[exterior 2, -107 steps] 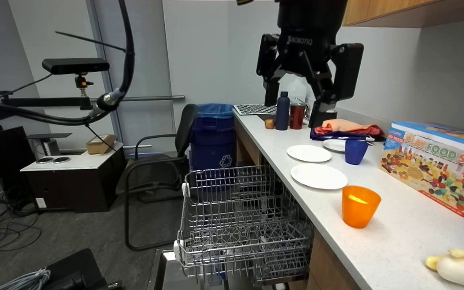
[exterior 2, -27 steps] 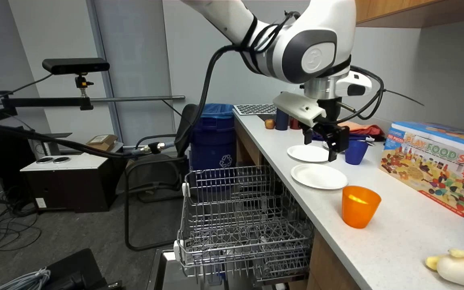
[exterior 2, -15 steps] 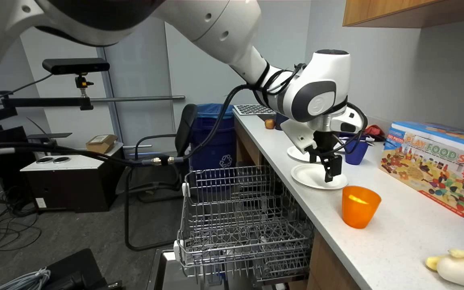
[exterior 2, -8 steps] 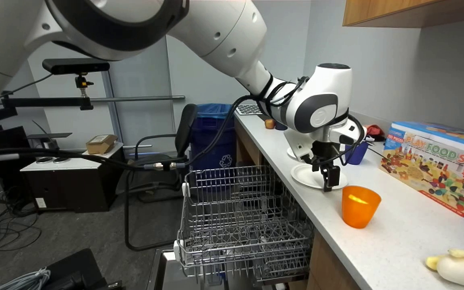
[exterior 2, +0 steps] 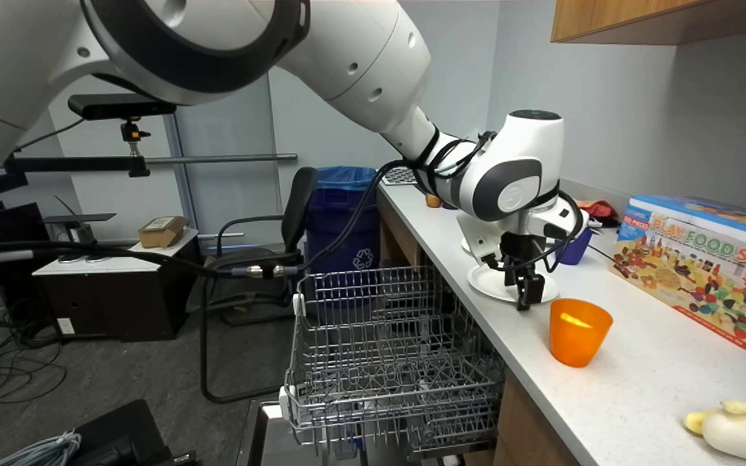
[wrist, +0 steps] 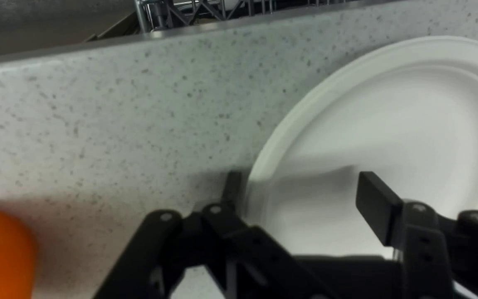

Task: Put one white plate from the counter inside the dishwasher

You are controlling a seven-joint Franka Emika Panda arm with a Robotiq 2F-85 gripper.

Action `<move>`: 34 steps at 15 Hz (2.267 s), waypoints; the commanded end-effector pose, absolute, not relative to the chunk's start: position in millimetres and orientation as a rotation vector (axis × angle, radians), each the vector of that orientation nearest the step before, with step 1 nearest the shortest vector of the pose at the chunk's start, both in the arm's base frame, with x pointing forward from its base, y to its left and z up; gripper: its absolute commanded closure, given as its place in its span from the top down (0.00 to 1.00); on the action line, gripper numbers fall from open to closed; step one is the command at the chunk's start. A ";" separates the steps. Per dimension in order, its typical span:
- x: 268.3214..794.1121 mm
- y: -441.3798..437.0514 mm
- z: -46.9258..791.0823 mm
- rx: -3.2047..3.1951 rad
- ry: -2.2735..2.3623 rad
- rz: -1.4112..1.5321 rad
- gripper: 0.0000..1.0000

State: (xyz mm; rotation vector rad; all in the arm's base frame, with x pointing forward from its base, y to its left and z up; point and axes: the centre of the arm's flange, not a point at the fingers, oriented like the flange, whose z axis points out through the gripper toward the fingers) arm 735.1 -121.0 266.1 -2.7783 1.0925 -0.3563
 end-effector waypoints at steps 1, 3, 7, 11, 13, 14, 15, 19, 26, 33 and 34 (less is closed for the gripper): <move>745.4 -123.3 265.6 -2.740 1.112 -0.406 0.42; 746.0 -125.4 268.0 -2.735 1.111 -0.421 0.27; 747.2 -131.3 271.5 -2.720 1.120 -0.441 0.00; 750.7 -136.0 284.0 -2.684 1.122 -0.476 0.00; 751.3 -135.0 294.2 -2.666 1.104 -0.489 0.02; 750.1 -133.6 299.1 -2.656 1.089 -0.487 0.01; 747.0 -131.1 304.4 -2.647 1.065 -0.473 0.00; 732.6 -123.8 327.6 -2.662 0.953 -0.437 0.01; 704.6 -141.0 399.3 -2.796 0.669 -0.479 0.01; 671.9 -143.4 435.5 -3.062 0.337 -0.303 0.01; 669.8 -140.8 435.1 -3.100 0.311 -0.293 0.01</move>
